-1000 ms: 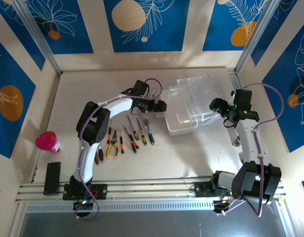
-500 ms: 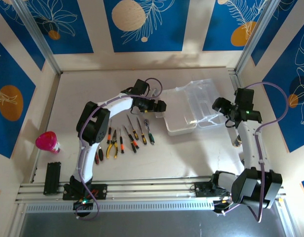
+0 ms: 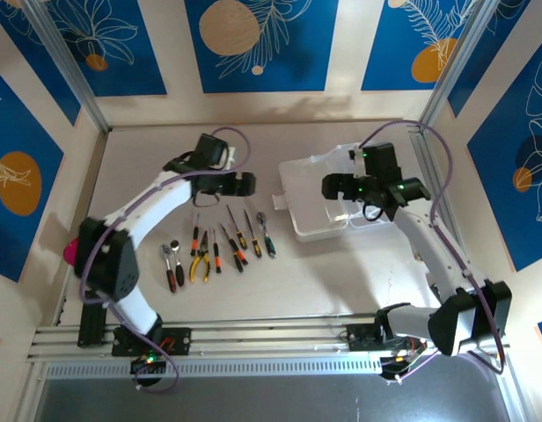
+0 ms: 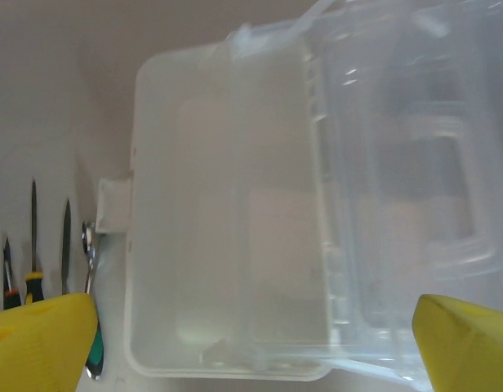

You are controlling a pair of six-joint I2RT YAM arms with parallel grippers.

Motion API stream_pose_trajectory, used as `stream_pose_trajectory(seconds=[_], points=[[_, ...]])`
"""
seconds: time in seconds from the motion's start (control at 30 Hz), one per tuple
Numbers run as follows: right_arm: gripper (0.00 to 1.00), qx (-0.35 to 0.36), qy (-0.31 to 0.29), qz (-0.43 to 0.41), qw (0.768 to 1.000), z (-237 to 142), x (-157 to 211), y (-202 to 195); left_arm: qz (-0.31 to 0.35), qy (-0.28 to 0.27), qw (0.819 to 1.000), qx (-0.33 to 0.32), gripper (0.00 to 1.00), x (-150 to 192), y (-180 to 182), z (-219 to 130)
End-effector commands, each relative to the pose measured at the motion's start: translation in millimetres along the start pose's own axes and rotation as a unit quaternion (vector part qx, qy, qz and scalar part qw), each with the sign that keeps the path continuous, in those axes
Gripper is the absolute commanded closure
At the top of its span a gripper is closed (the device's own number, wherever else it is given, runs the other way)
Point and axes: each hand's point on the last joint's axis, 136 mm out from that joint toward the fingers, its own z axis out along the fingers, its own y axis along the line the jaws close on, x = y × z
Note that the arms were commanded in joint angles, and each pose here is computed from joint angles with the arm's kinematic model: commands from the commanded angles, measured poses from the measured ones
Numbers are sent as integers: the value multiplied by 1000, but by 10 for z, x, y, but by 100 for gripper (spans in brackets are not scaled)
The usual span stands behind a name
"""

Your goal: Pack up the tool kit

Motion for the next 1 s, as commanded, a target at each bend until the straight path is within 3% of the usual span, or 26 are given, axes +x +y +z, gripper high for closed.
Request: stream_pose_trajectory(seconds=[0.0, 0.17, 0.27, 0.8, 0.97], points=[[1, -22, 16, -25, 999, 80, -11, 195, -28, 53, 993, -100, 0, 476, 589, -149], [1, -46, 31, -52, 997, 247, 32, 460, -72, 101, 982, -141, 0, 1129, 1039, -242], [1, -57, 42, -56, 996, 341, 52, 539, -71, 123, 979, -144, 4, 1370, 1090, -219], [1, -51, 65, -56, 995, 471, 168, 569, -63, 230, 964, -117, 41, 2104, 897, 30], [1, -51, 69, -54, 995, 498, 184, 571, -92, 232, 960, -125, 51, 2241, 940, 99]])
